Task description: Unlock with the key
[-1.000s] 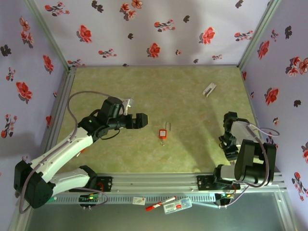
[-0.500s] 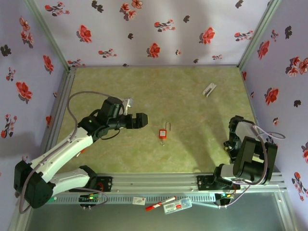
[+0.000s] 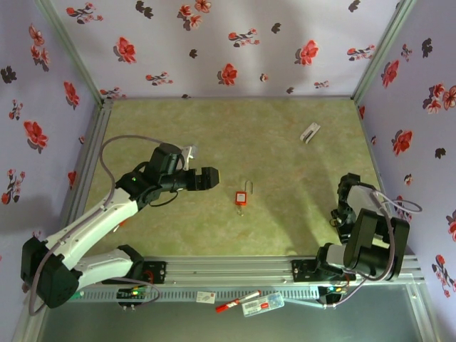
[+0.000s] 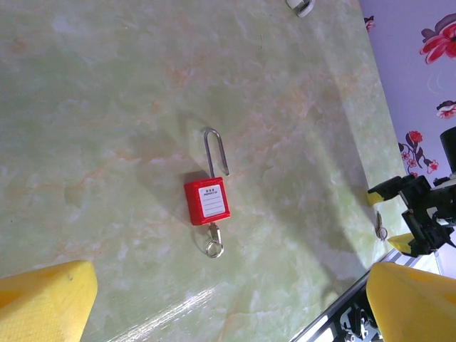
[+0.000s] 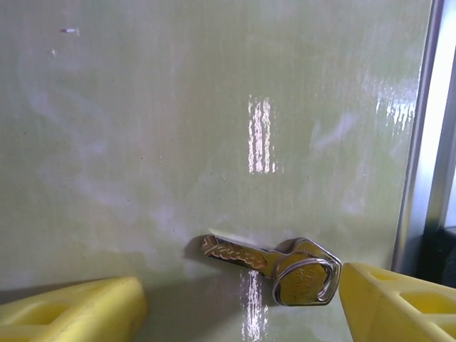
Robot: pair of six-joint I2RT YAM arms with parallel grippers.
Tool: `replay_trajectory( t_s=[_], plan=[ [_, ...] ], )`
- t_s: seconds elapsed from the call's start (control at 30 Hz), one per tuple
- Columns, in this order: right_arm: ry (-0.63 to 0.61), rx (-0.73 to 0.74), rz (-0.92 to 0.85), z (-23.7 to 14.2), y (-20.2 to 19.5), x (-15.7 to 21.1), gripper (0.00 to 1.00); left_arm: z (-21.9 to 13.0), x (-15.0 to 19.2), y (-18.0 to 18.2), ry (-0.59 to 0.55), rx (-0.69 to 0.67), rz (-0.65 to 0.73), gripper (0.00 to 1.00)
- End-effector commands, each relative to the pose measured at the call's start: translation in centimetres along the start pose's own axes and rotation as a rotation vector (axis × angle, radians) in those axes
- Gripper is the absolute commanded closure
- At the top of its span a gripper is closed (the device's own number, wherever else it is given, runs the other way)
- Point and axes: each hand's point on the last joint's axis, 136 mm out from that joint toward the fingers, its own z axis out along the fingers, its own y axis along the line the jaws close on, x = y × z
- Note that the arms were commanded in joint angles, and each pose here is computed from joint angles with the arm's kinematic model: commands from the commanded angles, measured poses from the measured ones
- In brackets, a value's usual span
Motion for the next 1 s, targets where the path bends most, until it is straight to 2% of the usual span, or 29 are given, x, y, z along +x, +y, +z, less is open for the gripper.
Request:
replay_trajectory(
  t_s=[0.0, 0.13, 0.33, 0.47, 0.53, 0.63, 0.67, 0.97],
  plan=[
    [0.014, 0.025, 0.041, 3.1, -1.0, 1.2, 0.24, -0.4, -0.7, -0.3, -0.012, 0.002, 0.009, 0.03],
    [0.031, -0.017, 0.043, 3.7, -0.2, 1.7, 0.25, -0.1, -0.4, 0.0, -0.007, -0.003, 0.0, 0.03],
    [0.037, -0.147, 0.023, 2.7, 2.8, 1.8, 0.29, 0.3, -0.5, 0.1, -0.005, -0.004, 0.003, 0.03],
    [-0.019, -0.144, -0.085, 1.0, 4.2, 1.4, 0.26, 0.6, -0.6, 0.1, -0.008, -0.003, 0.002, 0.03],
    [-0.026, -0.16, -0.11, 0.4, 5.0, 1.4, 0.29, 0.6, -0.7, 0.1, -0.011, -0.001, 0.003, 0.03],
    [-0.055, -0.178, -0.136, -0.9, 6.0, 1.4, 0.27, 0.7, -0.7, 0.1, -0.016, 0.003, 0.005, 0.03],
    [-0.061, -0.184, -0.151, -1.2, 6.4, 1.4, 0.3, 0.7, -0.6, 0.1, -0.016, 0.003, 0.004, 0.03],
    [-0.038, -0.199, -0.115, -0.5, 6.3, 3.1, 0.36, 0.2, 0.0, 0.5, -0.031, 0.012, -0.004, 0.03]
  ],
)
